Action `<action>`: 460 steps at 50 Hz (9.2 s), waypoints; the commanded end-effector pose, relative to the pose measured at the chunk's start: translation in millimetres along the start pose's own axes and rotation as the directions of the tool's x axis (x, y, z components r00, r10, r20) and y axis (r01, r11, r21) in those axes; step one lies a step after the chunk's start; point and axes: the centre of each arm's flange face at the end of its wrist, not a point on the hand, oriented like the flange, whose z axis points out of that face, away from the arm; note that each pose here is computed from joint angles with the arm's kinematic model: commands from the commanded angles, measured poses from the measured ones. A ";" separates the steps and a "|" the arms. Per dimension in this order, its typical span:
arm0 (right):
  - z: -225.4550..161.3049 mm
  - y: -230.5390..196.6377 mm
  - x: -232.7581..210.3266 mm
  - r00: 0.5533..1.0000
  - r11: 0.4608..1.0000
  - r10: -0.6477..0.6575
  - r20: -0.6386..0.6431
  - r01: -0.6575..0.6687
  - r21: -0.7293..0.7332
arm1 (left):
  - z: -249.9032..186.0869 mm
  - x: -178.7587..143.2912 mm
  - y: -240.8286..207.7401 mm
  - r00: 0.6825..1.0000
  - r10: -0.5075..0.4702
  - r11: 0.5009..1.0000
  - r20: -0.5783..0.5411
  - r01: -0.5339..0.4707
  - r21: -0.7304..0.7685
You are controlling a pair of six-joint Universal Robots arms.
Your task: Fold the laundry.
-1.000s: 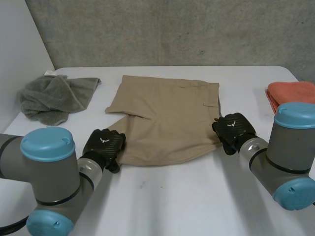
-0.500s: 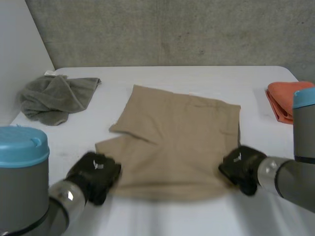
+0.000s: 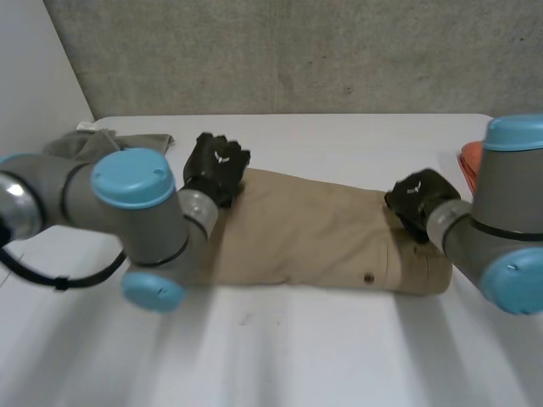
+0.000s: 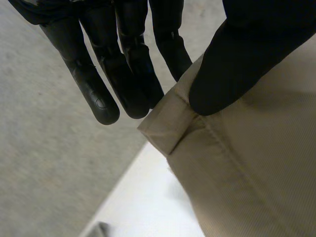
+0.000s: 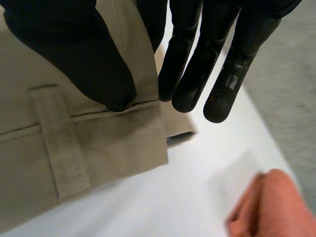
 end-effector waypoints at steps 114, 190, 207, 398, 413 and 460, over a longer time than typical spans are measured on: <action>-21.6 -55.8 -0.5 0.832 0.801 0.511 0.217 -0.552 0.231 | -27.0 10.5 -35.3 0.874 -0.477 0.878 -0.094 0.477 -0.030; -22.3 19.4 -115.0 0.962 0.919 0.131 0.239 -0.208 0.336 | -93.7 -41.0 -100.3 0.754 -0.471 0.876 -0.459 0.460 -0.143; 2.3 6.4 -113.2 0.977 0.897 0.099 0.187 -0.169 0.409 | -92.5 -39.9 -97.8 0.752 -0.475 0.875 -0.457 0.461 -0.150; 95.5 14.9 162.9 0.977 0.825 0.180 -0.110 -0.089 0.559 | -89.4 -39.4 -90.4 0.735 -0.514 0.854 -0.443 0.489 -0.178; 107.0 33.9 274.7 0.882 0.752 0.289 -0.372 0.032 0.659 | -90.3 -38.6 -91.0 0.734 -0.513 0.854 -0.445 0.489 -0.178; 7.7 20.6 254.2 0.823 0.942 0.268 -0.501 -0.114 0.317 | -91.5 -42.6 -98.1 0.723 -0.530 0.840 -0.442 0.517 -0.162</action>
